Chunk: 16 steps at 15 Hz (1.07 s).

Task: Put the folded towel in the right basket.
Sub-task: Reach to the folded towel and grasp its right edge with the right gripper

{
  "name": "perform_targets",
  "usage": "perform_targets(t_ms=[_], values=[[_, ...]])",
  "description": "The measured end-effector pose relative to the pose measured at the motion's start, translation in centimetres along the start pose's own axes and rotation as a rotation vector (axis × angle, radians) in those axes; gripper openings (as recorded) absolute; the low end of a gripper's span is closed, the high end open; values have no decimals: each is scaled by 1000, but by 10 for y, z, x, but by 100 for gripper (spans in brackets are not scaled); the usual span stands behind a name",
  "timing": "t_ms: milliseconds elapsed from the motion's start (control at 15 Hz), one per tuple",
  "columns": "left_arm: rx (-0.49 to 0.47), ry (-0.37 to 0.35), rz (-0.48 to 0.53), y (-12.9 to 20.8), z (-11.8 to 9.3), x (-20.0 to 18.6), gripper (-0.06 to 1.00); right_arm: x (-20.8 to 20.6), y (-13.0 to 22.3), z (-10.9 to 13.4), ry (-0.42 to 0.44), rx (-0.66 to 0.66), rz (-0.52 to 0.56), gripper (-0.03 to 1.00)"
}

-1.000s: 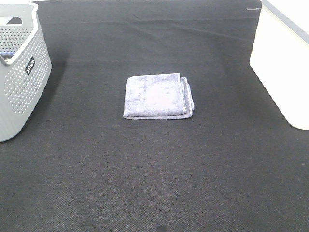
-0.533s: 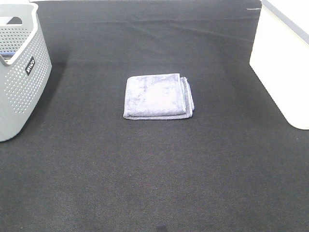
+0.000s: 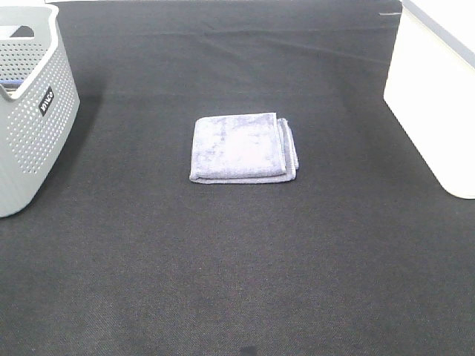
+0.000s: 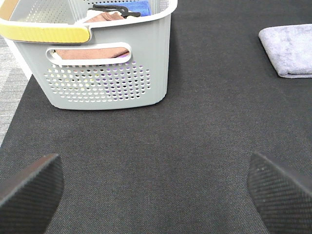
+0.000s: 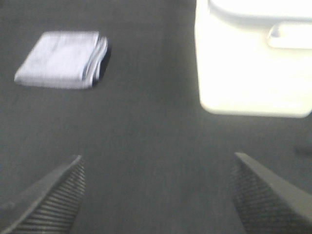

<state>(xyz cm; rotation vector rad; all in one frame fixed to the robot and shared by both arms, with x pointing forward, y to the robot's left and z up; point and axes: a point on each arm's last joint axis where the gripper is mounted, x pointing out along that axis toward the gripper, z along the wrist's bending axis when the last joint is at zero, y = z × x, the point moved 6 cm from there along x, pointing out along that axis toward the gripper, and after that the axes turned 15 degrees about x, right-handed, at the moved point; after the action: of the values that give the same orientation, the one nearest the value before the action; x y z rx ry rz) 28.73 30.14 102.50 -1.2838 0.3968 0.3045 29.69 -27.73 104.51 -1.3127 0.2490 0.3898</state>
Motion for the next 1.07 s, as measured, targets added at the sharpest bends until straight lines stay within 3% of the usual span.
perform_targets(t_ms=[133, 333, 1067], values=[[0, 0, 0, 0, 0, 0, 97, 13, -22, 2, -1, 19, -17, 77], [0, 0, 0, 0, 0, 0, 97, 44, -56, 7, -6, 69, 42, 77], [0, 0, 0, 0, 0, 0, 97, 226, -153, 17, -24, 119, 460, 77]])
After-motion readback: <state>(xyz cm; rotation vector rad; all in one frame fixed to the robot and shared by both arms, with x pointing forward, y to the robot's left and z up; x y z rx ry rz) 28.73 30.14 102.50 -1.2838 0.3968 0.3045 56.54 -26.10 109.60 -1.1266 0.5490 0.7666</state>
